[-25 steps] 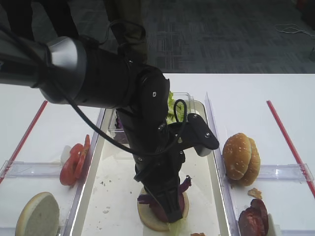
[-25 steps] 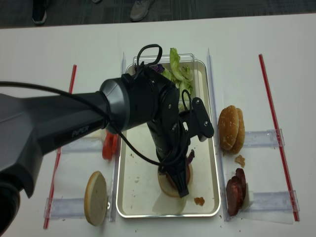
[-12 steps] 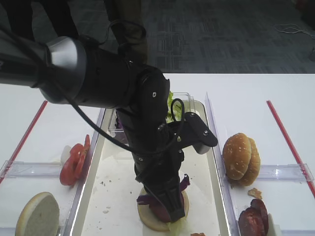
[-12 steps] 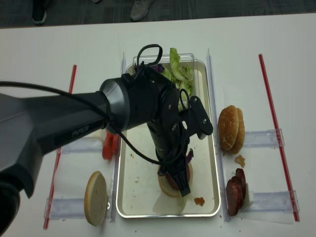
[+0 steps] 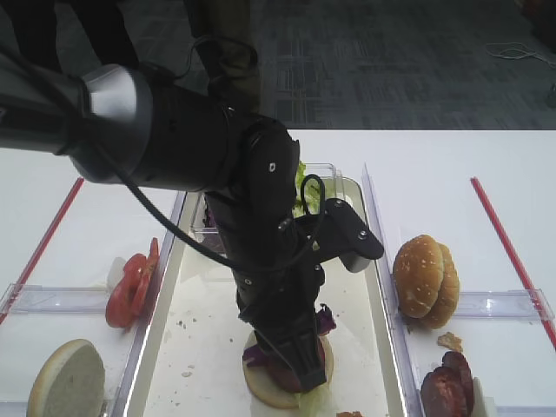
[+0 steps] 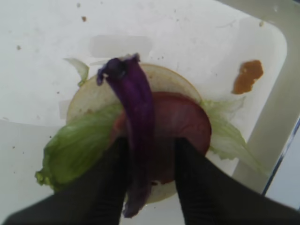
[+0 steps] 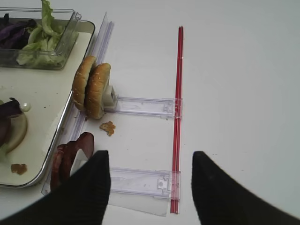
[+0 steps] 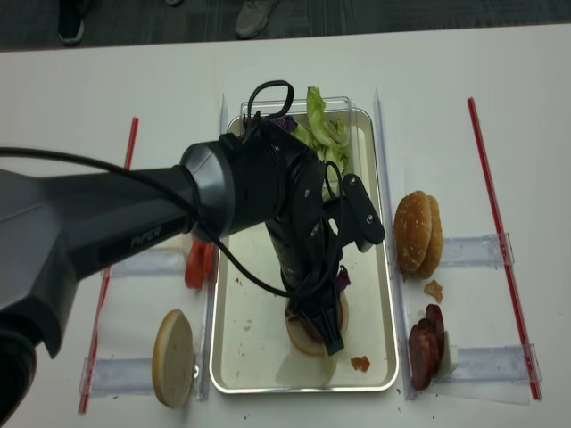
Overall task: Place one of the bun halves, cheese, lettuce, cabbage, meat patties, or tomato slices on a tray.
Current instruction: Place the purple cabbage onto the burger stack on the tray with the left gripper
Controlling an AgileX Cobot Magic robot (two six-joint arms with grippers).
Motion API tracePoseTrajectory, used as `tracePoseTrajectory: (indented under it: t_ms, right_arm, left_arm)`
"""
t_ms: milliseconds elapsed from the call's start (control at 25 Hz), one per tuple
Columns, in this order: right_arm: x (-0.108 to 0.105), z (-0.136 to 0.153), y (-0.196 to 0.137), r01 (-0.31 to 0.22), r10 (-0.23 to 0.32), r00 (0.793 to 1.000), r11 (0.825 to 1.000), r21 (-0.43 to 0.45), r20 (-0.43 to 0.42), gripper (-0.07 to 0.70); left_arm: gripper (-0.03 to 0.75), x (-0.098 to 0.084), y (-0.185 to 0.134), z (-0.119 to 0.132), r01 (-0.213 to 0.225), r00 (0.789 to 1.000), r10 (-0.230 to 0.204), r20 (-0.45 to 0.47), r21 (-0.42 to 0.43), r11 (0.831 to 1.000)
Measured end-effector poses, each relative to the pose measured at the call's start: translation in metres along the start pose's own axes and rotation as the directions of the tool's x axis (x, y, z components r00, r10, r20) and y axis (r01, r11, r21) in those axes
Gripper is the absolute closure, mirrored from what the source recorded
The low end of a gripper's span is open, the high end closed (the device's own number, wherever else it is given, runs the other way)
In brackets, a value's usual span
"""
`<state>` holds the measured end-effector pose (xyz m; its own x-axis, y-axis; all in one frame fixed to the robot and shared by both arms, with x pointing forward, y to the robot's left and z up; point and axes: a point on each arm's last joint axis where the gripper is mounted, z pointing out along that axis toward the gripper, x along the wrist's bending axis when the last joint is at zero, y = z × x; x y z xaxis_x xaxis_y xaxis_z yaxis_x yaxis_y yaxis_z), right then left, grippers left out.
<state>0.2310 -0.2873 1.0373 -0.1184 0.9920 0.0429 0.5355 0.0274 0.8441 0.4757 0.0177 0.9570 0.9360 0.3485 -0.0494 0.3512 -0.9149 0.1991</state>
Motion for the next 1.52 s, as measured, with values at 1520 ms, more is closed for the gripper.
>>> tracePoseTrajectory:
  t_ms: [1520]
  right_arm:
    - [0.0, 0.0, 0.0, 0.0, 0.0, 1.0, 1.0, 0.0, 0.0, 0.195]
  left_arm:
    - [0.306, 0.021, 0.023, -0.056, 0.316, 0.948, -0.315, -0.049, 0.005, 0.949]
